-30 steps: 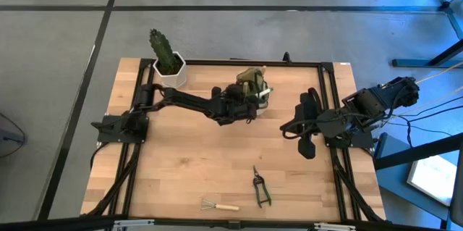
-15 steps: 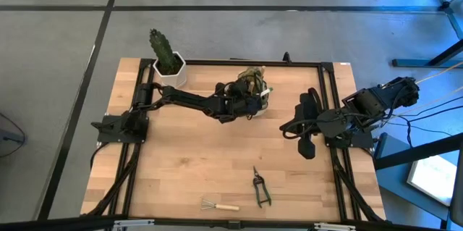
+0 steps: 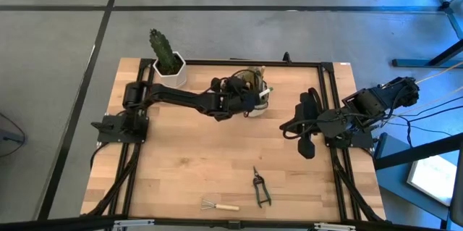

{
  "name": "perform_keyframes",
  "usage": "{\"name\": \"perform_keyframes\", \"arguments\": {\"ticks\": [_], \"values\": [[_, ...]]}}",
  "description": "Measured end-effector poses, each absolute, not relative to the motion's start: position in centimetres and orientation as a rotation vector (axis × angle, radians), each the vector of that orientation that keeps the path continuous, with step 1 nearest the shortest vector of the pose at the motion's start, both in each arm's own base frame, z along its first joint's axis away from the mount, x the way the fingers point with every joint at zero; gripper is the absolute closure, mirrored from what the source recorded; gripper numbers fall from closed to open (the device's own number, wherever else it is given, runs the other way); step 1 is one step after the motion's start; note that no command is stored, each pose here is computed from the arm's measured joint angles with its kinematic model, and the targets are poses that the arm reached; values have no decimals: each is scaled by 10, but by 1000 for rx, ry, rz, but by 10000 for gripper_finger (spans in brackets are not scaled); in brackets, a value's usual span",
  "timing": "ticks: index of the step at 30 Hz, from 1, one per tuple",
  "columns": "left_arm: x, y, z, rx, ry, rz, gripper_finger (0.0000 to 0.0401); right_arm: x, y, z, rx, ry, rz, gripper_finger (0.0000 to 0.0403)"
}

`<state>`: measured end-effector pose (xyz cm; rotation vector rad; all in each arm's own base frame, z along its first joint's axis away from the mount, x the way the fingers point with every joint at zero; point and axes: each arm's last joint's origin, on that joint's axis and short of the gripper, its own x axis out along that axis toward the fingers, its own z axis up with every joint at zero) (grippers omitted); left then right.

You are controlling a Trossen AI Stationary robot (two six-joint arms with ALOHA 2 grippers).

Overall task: Pick & Place Garden tools in Gardening bag
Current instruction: Adjust the gardening bag

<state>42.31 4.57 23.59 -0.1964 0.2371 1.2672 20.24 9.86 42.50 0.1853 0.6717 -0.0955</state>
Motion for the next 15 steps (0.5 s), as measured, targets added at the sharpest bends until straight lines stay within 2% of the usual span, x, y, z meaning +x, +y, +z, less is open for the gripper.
{"name": "perform_keyframes", "arguments": {"ticks": [10,15], "values": [[402,28,287,-249,141,1222,246,202,98,424,173,678,-106,403],[379,21,312,-379,148,1147,285,199,87,419,163,710,-254,403]]}}
